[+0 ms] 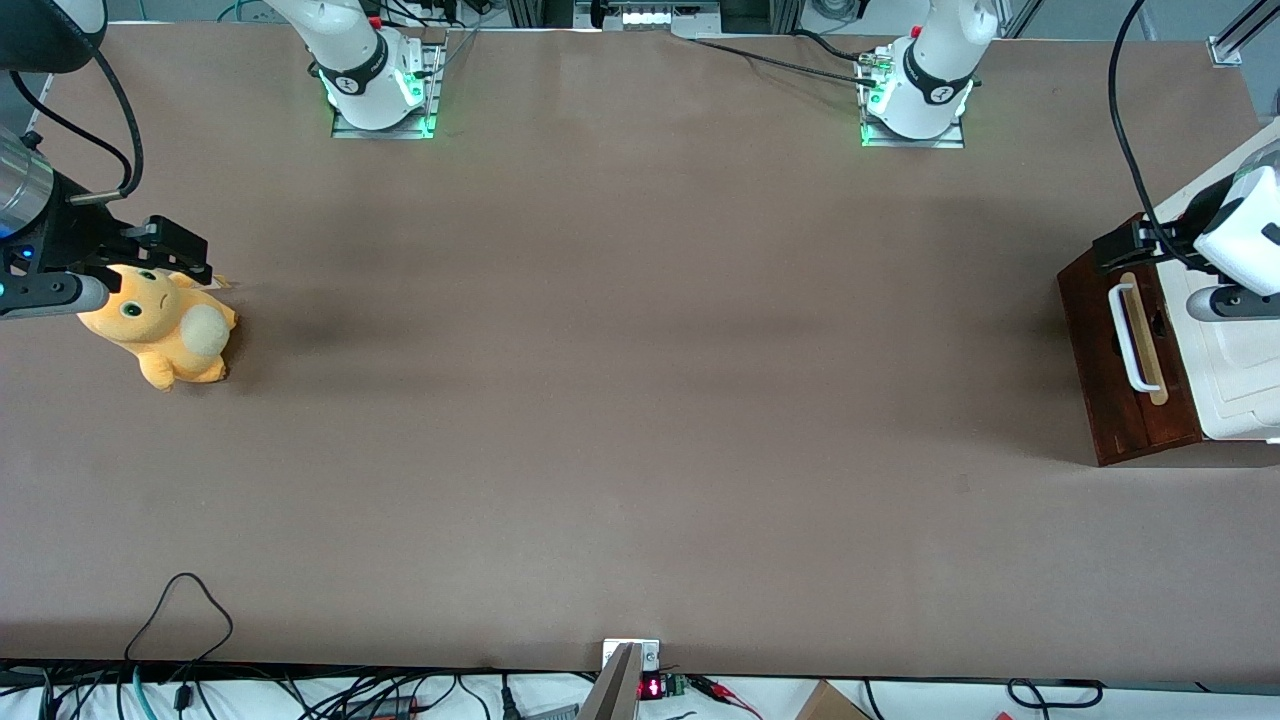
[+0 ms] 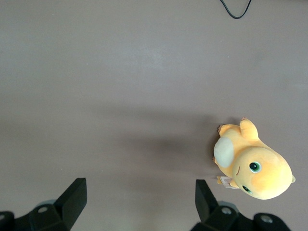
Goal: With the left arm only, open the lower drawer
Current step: 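Lower the open left gripper toward the white handle of the wooden drawer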
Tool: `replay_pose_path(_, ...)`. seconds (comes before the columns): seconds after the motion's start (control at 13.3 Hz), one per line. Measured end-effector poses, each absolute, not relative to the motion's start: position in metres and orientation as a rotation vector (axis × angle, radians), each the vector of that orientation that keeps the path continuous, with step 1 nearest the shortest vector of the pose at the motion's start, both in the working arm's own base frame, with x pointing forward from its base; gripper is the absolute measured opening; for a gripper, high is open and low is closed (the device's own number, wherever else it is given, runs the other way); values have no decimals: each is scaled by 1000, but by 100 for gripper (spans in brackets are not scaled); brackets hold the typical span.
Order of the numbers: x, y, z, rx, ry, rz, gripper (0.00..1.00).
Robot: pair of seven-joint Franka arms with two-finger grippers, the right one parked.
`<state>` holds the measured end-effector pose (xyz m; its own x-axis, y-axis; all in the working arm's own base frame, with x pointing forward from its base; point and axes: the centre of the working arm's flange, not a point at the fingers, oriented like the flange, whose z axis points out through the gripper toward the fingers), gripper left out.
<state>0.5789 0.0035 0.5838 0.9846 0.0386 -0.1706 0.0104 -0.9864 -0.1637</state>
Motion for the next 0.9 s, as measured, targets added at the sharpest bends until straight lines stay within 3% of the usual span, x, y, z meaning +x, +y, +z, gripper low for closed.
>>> replay_pose_path(0.45, 585, -3, 537, -2667, 22, 348, 100)
replay_pose_path(0.68, 585, -12, 489, -2426, 107, 419, 100)
replay_pose_path(0.9, 585, -38, 433, -2242, 103, 411, 100)
